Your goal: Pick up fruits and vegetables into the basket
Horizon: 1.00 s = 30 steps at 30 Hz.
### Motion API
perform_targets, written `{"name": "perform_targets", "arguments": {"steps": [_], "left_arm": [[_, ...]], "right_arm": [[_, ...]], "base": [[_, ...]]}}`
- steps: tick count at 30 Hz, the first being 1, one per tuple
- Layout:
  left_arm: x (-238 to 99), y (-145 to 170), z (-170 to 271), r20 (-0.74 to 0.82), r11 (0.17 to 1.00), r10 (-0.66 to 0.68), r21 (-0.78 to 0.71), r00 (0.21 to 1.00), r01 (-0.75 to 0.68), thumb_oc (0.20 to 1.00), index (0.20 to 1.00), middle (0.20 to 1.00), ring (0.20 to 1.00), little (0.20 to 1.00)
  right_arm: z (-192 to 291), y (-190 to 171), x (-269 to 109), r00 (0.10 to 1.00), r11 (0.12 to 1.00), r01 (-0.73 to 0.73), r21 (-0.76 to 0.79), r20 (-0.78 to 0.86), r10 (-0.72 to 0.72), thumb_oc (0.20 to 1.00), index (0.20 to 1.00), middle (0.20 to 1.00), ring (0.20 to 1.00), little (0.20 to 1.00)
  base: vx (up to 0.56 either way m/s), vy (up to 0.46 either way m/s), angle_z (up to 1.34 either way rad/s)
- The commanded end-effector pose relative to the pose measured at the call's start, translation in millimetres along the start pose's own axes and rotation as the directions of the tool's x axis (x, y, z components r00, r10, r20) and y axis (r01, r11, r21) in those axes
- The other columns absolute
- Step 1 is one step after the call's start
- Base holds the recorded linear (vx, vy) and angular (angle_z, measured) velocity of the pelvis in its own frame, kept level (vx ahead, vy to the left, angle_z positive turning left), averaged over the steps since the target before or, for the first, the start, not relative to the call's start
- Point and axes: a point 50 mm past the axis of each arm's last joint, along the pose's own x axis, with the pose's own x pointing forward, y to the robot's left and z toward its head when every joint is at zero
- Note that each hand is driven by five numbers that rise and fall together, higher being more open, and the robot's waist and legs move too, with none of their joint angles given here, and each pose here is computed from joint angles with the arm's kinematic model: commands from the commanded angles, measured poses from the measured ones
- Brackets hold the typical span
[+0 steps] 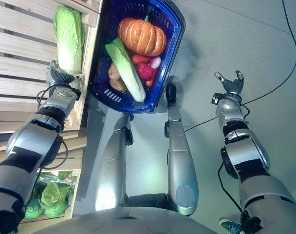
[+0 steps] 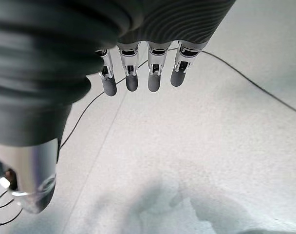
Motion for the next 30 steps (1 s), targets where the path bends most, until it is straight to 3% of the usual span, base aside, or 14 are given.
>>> {"name": "perform_targets", "arguments": {"steps": [1,9,11,13,15,16,17,30], "left_arm": [[7.0,17.9,-20.1,-0.119,0.998,0.056,-0.019,0.991,-0.059,1.000,1.000,1.000,1.000,1.000],[8.5,19.1,-16.0,-0.126,0.999,0.029,-0.031,0.992,-0.033,1.000,1.000,1.000,1.000,1.000],[8.7,18.4,-14.7,-0.118,0.999,0.011,-0.035,0.993,-0.016,0.721,0.721,0.721,0.721,0.721],[8.6,17.7,-14.2,-0.113,0.999,0.004,-0.036,0.994,-0.008,0.667,0.667,0.667,0.667,0.667],[8.4,16.1,-13.2,-0.109,0.999,-0.017,-0.038,0.994,0.013,0.536,0.536,0.536,0.536,0.536],[8.5,15.6,-12.3,-0.106,0.999,-0.029,-0.039,0.994,0.025,0.407,0.407,0.407,0.407,0.407],[8.4,14.7,-11.7,-0.104,0.998,-0.040,-0.042,0.994,0.036,0.200,0.200,0.200,0.200,0.200],[6.0,3.7,-11.0,-0.087,0.975,-0.198,-0.124,0.976,0.187,0.200,0.200,0.200,0.200,0.200]], "right_arm": [[-3.7,-7.6,-0.2,0.999,1.000,0.031,-0.001,0.021,-0.031,1.000,1.000,1.000,1.000,1.000],[2.6,-0.3,-1.1,0.999,1.000,0.019,0.017,0.039,-0.019,1.000,1.000,1.000,1.000,1.000],[4.0,1.4,-1.4,0.999,1.000,0.015,0.022,0.043,-0.016,1.000,1.000,1.000,1.000,1.000],[4.7,2.4,-1.6,0.999,1.000,0.013,0.025,0.044,-0.014,1.000,1.000,1.000,1.000,1.000],[5.8,4.3,-2.0,0.999,1.000,0.009,0.028,0.048,-0.010,1.000,1.000,1.000,1.000,1.000],[6.7,5.0,-2.0,0.999,1.000,0.007,0.029,0.051,-0.008,1.000,1.000,1.000,1.000,1.000],[7.8,6.2,-2.2,0.999,1.000,0.005,0.031,0.053,-0.007,1.000,1.000,1.000,1.000,1.000],[11.9,14.1,-4.6,0.997,0.999,-0.017,0.042,0.070,0.014,1.000,1.000,1.000,1.000,1.000]], "base": [[0.00,0.000,0.00],[0.00,0.000,0.00],[0.00,0.000,0.00],[0.00,0.000,0.00],[0.00,0.000,0.00],[0.00,0.000,0.00],[0.00,0.000,0.00],[0.00,0.000,0.00]]}}
